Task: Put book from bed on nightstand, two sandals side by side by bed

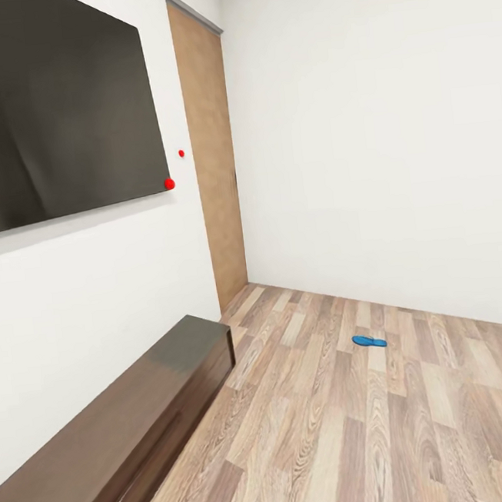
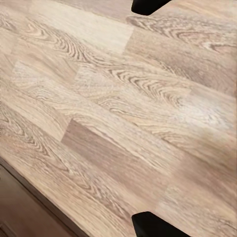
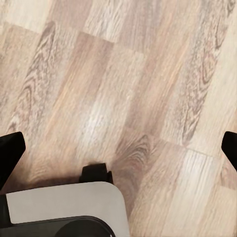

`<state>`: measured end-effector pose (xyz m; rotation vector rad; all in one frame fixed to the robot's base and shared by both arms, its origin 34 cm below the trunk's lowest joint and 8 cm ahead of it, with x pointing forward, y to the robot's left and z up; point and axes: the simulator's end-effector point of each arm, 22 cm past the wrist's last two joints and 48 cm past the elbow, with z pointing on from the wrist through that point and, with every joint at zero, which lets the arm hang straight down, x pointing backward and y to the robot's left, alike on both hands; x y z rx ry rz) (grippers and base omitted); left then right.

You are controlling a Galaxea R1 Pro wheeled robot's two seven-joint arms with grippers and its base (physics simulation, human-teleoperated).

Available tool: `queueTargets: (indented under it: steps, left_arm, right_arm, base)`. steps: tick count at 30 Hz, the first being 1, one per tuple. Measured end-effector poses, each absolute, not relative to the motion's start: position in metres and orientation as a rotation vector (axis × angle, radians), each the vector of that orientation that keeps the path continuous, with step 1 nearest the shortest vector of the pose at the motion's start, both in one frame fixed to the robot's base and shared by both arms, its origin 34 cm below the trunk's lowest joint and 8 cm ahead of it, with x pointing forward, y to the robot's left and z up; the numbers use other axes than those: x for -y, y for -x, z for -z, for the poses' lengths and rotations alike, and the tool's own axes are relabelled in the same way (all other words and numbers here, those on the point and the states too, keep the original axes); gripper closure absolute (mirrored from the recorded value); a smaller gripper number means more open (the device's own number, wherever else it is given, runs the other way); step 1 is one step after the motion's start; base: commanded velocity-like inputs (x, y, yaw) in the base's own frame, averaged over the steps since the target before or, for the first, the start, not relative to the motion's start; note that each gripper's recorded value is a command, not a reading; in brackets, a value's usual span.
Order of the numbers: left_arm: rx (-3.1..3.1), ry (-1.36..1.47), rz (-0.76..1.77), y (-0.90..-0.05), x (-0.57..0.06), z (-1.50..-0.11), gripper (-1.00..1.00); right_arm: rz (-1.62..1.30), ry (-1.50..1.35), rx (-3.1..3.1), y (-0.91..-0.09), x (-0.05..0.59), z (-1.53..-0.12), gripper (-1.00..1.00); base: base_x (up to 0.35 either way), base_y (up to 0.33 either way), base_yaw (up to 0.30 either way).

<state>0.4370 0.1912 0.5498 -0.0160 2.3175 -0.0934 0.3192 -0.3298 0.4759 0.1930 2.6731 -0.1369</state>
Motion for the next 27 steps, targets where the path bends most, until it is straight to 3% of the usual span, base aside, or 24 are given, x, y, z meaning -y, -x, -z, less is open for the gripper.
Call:
queueTargets:
  steps: [6, 27]
  left_arm:
    - [-2.316, 0.016, 0.094, -0.4373, -0.1911, -0.5499, -1.0]
    - [-2.317, 0.016, 0.094, -0.4372, -0.1911, -0.5498, -1.0]
  right_arm:
    - [0.137, -0.193, -2.674, -0.3191, 0.3298, -0.4757, -1.0]
    - [0.137, -0.193, -2.674, -0.319, 0.3298, -0.4757, -1.0]
  base:
    - [0.024, 0.0, -0.122]
    - [0.001, 0.0, -0.273]
